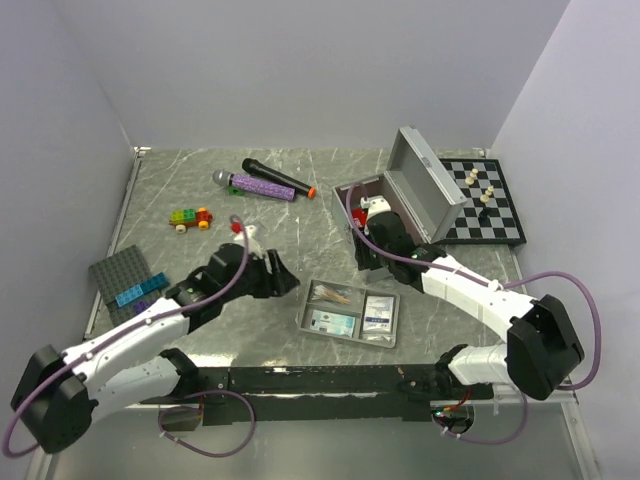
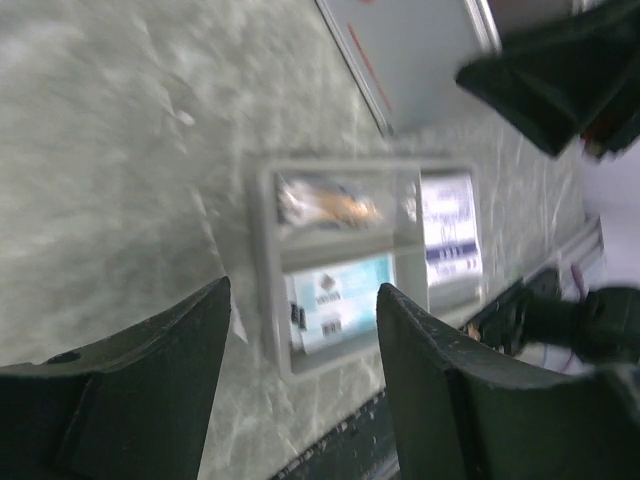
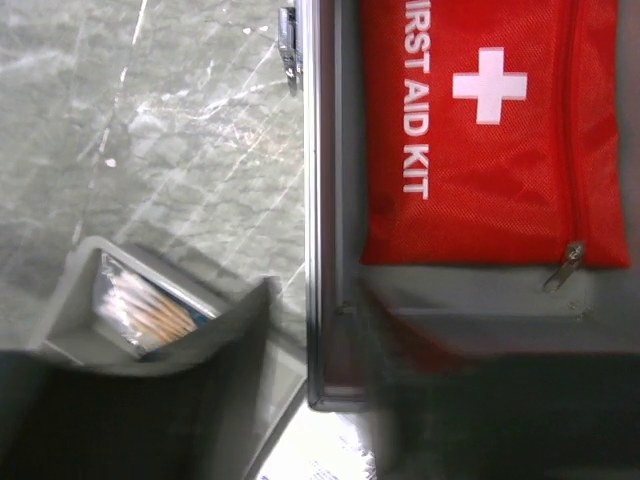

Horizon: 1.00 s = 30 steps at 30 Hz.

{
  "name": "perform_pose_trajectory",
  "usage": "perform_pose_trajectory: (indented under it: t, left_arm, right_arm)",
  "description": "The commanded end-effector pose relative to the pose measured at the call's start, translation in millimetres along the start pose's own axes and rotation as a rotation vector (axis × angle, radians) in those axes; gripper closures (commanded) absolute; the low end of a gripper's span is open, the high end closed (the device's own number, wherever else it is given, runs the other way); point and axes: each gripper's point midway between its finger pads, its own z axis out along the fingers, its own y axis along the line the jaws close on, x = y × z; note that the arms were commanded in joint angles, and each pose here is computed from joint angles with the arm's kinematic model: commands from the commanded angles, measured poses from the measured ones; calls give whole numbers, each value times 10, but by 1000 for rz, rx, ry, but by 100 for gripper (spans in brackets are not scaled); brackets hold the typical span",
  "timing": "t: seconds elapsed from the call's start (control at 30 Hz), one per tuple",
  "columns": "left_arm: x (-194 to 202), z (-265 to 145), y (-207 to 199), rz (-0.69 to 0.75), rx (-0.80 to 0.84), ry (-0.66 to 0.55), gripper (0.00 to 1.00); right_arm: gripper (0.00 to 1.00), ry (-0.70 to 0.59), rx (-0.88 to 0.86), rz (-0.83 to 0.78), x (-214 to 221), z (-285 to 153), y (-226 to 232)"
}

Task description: Organize the medicine kit

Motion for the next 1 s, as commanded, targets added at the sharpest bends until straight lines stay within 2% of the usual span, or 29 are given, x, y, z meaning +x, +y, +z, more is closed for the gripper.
perform_pose_trajectory:
  t: [0.0,0.03,0.13,0.37,0.6,0.83,0.97]
  left_arm:
    - [164,59,-523,65,121,76,36]
    - [222,95,-566,84,107,88,36]
    - [409,139,-842,161,115,139,37]
    - [706,548,-1060,346,-20,193,39]
    - [1010,955,-993,444,-128,257,50]
    - [1149,1108,-857,516,-223,272,51]
    - [1217,1144,-845,516,-214,291,48]
  right_arm:
    - [41,-64,33,67,-206,-224,-34]
    - [36,-92,43,86,-301,-300,-52]
    - [29,-164,87,140,-539,-555,-137]
    - [28,-279,120,229,-670,-1064,-303]
    - [28,-261,146,236,-465,-1168,-409]
    - [28,-265,114,235,-346,-1206,-396]
    - [28,-258,113,236,-289,-1209,-406]
